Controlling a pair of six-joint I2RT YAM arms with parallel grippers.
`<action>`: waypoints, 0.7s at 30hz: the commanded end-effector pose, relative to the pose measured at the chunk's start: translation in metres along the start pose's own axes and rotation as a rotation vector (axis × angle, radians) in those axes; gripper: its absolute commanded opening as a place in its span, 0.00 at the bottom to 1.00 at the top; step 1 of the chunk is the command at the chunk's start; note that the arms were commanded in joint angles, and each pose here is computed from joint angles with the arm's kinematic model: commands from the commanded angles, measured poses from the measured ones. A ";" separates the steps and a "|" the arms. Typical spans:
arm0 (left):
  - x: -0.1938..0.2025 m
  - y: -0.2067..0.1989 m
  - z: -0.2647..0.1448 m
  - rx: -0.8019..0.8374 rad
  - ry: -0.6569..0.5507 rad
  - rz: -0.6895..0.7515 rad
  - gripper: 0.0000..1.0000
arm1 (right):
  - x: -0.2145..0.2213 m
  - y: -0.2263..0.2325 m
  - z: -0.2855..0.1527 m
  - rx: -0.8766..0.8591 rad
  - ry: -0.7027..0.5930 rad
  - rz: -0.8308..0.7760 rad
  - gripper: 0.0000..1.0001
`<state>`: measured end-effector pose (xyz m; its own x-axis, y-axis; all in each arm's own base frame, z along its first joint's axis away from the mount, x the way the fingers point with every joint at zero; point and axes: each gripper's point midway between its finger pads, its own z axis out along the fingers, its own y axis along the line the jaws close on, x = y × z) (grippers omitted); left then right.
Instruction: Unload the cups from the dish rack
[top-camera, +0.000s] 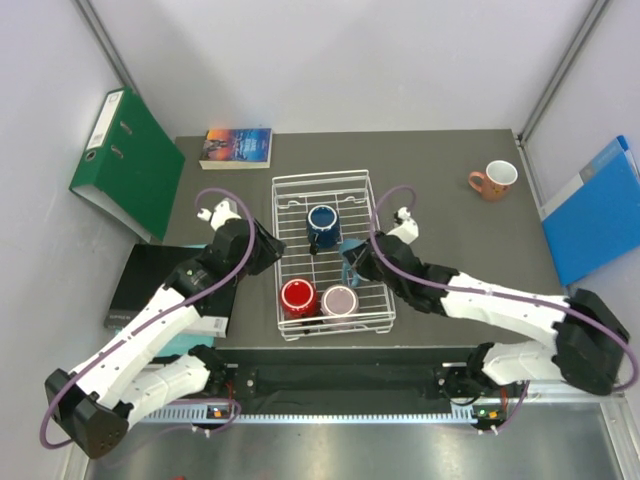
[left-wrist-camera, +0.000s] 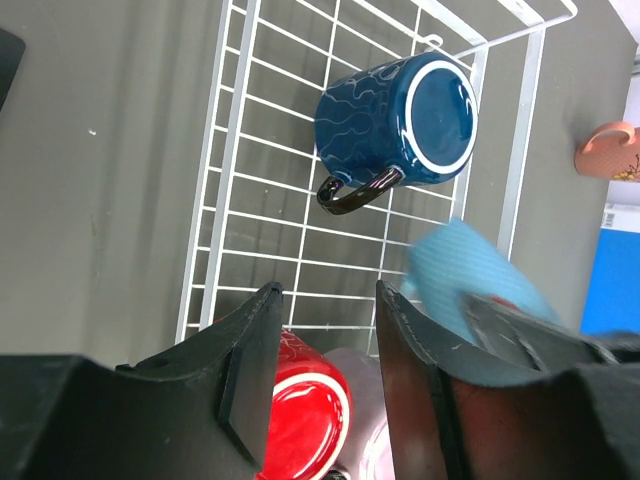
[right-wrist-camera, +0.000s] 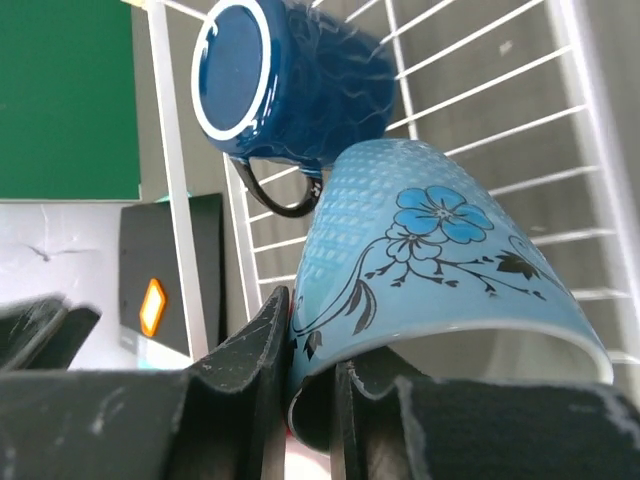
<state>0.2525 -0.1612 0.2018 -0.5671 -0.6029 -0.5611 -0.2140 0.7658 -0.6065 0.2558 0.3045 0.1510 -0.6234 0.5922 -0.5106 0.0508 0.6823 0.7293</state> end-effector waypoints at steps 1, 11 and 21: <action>-0.004 -0.010 0.005 0.033 -0.019 -0.007 0.47 | -0.041 0.009 -0.048 0.014 -0.075 -0.098 0.00; 0.000 -0.015 0.025 -0.001 0.007 0.048 0.47 | -0.148 0.028 -0.120 0.208 -0.241 -0.335 0.00; 0.014 -0.063 0.037 0.113 0.162 0.134 0.48 | -0.183 0.028 -0.140 0.275 -0.233 -0.427 0.00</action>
<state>0.2823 -0.2039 0.1802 -0.7028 -0.4655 -0.5379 -0.1544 0.8380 -0.5234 0.2530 0.1843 0.3230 -0.4519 0.3613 -0.8157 0.0037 0.9151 0.4032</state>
